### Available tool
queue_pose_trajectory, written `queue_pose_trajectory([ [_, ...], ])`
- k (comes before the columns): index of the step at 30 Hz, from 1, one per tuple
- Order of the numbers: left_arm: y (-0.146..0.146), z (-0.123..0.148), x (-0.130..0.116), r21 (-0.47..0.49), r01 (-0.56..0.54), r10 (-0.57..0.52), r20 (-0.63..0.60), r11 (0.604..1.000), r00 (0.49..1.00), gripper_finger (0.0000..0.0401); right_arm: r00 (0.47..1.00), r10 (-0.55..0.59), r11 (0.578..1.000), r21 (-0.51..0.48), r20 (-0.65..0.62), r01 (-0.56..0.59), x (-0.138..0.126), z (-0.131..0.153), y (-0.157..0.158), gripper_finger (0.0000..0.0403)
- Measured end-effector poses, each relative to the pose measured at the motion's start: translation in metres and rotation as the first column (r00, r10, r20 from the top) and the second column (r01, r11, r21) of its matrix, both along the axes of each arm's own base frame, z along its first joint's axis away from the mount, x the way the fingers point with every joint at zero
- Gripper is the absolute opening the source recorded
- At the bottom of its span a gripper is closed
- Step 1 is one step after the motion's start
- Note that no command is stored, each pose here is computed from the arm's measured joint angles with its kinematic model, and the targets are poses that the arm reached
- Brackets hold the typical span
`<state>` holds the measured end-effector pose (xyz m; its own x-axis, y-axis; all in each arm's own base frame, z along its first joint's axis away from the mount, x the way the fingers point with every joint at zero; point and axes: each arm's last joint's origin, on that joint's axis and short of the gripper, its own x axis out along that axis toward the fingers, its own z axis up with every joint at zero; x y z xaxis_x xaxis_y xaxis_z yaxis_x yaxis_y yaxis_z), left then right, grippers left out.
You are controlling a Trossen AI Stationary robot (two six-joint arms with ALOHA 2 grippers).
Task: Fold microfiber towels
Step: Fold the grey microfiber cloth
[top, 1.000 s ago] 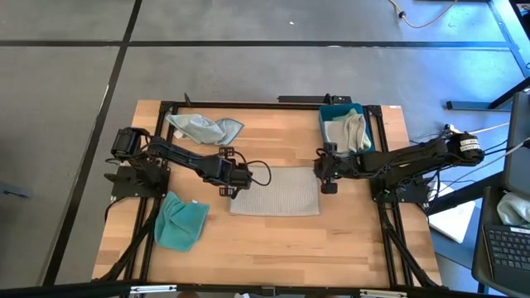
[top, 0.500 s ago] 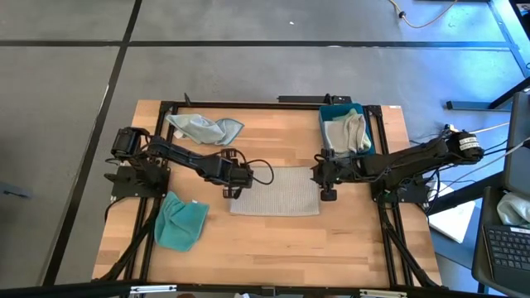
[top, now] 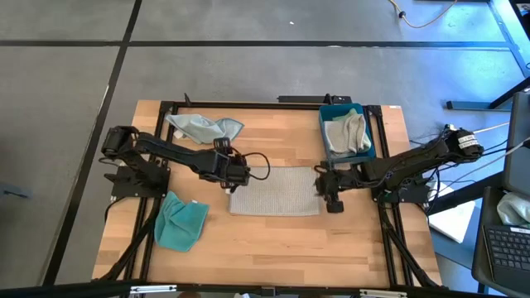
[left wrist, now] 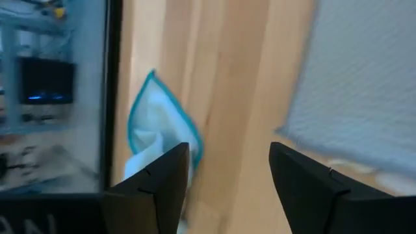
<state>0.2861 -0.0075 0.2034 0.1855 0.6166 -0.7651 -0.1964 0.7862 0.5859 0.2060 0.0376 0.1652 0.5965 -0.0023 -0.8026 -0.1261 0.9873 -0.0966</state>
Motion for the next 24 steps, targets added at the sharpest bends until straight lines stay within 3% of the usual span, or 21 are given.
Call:
queue_pose_trajectory([
  [5, -0.027, 0.011, 0.003, -0.179, 0.114, -0.09, 0.139, 0.977, 0.986, 0.0205, 0.981, 0.19, 0.982, 0.012, 0.045, -0.191, -0.004, 0.005, 0.033, 0.017],
  [8, -0.052, 0.011, 0.005, -0.214, 0.214, -0.176, 0.184, 0.953, 0.967, 0.0205, 0.968, 0.238, 0.971, -0.035, 0.084, -0.236, -0.006, 0.012, 0.052, 0.017],
  [16, -0.112, -0.008, -0.004, -0.239, 0.332, -0.296, 0.175, 0.912, 0.939, 0.0205, 0.977, 0.189, 0.973, -0.152, 0.096, -0.174, -0.004, -0.01, 0.082, 0.017],
  [20, -0.134, -0.024, -0.006, -0.239, 0.385, -0.358, 0.149, 0.891, 0.922, 0.0205, 0.984, 0.174, 0.964, -0.21, 0.024, -0.166, 0.003, -0.032, 0.091, 0.017],
  [24, -0.145, -0.042, -0.008, -0.234, 0.403, -0.394, 0.086, 0.885, 0.915, 0.0205, 0.99, 0.142, 0.953, -0.272, 0.008, -0.135, 0.012, -0.032, 0.104, 0.017],
])
